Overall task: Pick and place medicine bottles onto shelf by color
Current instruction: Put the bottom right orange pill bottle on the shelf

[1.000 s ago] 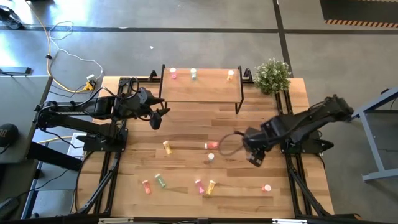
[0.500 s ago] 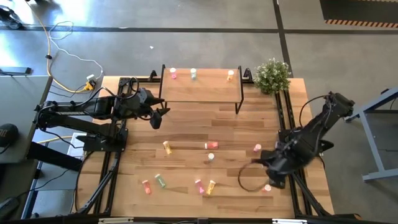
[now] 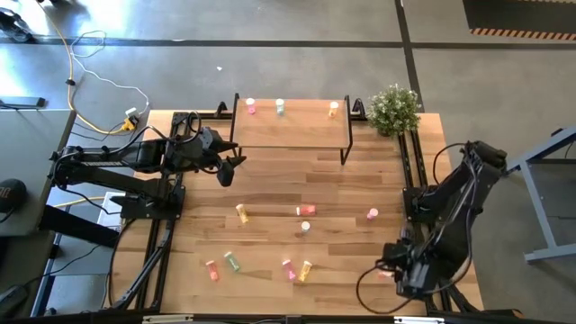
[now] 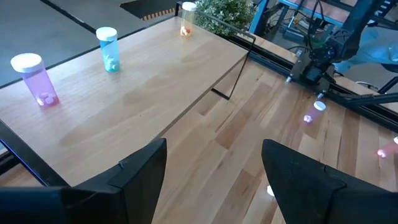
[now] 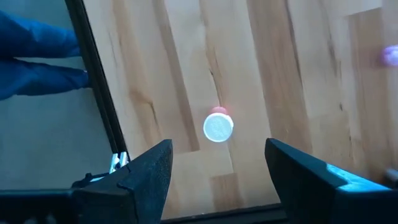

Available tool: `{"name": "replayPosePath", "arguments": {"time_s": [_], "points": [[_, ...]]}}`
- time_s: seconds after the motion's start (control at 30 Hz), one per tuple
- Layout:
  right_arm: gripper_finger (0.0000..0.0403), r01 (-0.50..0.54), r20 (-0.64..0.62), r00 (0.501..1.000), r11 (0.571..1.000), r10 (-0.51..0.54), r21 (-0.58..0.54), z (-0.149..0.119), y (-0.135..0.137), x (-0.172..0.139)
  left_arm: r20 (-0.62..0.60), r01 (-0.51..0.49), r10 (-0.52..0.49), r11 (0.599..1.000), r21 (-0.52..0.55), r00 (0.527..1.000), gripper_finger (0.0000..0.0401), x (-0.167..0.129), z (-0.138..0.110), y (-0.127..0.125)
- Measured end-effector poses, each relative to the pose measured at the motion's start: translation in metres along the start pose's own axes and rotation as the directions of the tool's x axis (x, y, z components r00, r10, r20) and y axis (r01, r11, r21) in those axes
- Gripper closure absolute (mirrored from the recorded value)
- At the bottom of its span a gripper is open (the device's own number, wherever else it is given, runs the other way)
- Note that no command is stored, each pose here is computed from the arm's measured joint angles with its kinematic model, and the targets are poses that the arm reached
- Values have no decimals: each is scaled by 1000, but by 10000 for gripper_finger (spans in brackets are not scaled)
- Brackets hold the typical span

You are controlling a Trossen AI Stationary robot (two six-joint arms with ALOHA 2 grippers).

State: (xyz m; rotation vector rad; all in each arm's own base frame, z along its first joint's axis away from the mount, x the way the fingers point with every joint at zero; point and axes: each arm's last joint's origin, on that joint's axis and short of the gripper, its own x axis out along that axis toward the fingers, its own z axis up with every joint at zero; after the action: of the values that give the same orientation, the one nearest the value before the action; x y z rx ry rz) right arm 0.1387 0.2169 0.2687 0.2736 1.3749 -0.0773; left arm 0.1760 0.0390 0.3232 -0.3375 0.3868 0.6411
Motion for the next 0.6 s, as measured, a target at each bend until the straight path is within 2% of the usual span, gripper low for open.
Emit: {"name": "replayPosePath", "arguments": {"time_s": [0.13, 0.43, 0.6], "points": [[155, 52, -24, 998, 999, -52, -15, -2, 9, 17, 0, 0, 0, 1000, 0, 1000, 146, 0, 0, 0], [155, 95, -50, 994, 995, -96, -24, -3, 23, 45, 0, 1, -1, 1000, 2, 1000, 146, 0, 0, 0], [155, 109, -53, 993, 993, -106, 47, -10, 24, 44, -2, 5, -5, 1000, 3, 1000, 146, 0, 0, 0]]}}
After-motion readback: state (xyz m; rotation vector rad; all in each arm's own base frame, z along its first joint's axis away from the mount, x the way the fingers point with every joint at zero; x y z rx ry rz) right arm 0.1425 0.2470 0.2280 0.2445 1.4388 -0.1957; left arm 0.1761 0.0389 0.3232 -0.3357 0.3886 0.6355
